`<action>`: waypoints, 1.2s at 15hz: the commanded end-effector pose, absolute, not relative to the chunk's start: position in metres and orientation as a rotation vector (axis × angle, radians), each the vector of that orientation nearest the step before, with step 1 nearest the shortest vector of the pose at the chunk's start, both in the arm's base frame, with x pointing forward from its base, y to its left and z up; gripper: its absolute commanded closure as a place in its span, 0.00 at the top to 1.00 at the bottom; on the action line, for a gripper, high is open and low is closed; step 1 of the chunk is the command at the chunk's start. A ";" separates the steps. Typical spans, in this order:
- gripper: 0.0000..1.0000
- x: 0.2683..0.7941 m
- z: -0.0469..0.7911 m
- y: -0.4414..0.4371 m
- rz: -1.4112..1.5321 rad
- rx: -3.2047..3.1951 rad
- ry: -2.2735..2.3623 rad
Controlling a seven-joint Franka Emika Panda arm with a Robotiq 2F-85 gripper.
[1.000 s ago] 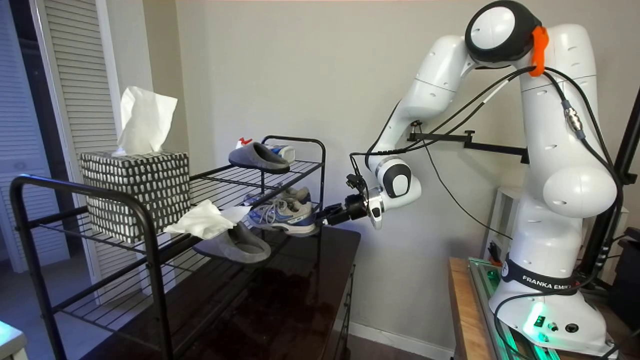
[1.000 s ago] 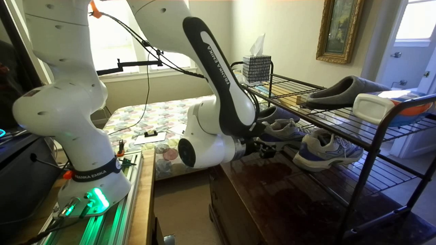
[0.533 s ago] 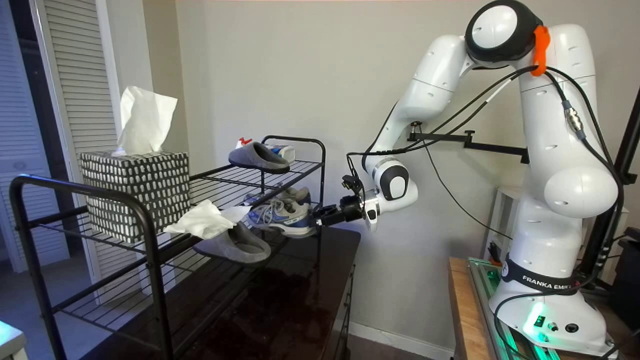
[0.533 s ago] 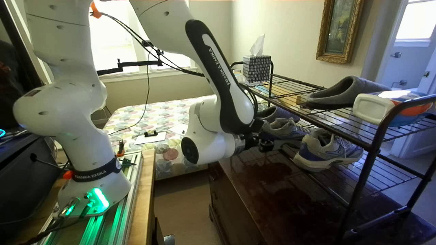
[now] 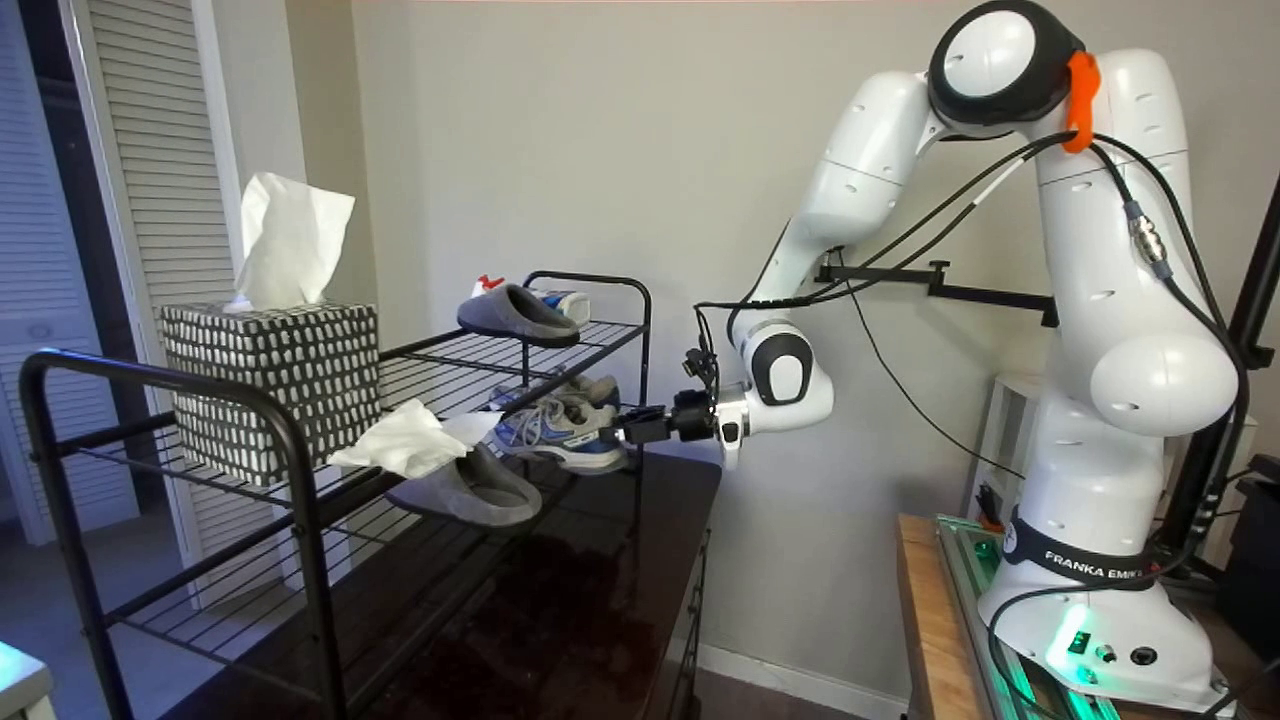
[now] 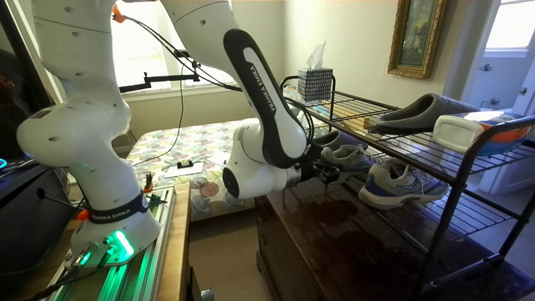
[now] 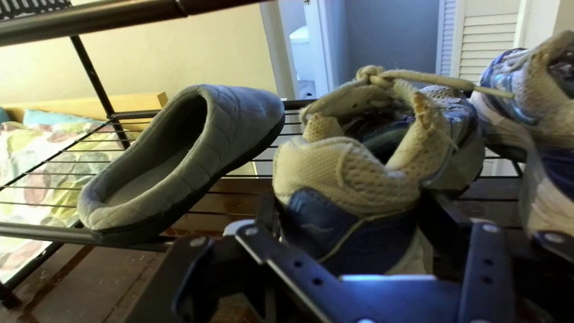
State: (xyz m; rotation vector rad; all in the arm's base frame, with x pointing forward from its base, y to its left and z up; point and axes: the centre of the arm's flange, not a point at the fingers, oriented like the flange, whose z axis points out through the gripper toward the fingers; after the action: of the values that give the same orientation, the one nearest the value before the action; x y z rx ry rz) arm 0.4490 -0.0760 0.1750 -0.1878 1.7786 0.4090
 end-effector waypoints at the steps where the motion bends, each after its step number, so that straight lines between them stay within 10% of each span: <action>1: 0.52 0.455 0.169 -0.070 0.345 -0.150 1.735; 18: 0.42 0.461 0.182 -0.072 0.429 -0.311 1.779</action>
State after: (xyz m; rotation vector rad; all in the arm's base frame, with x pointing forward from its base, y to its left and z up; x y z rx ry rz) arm 0.4551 -0.0835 0.1790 -0.2931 1.7808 0.3753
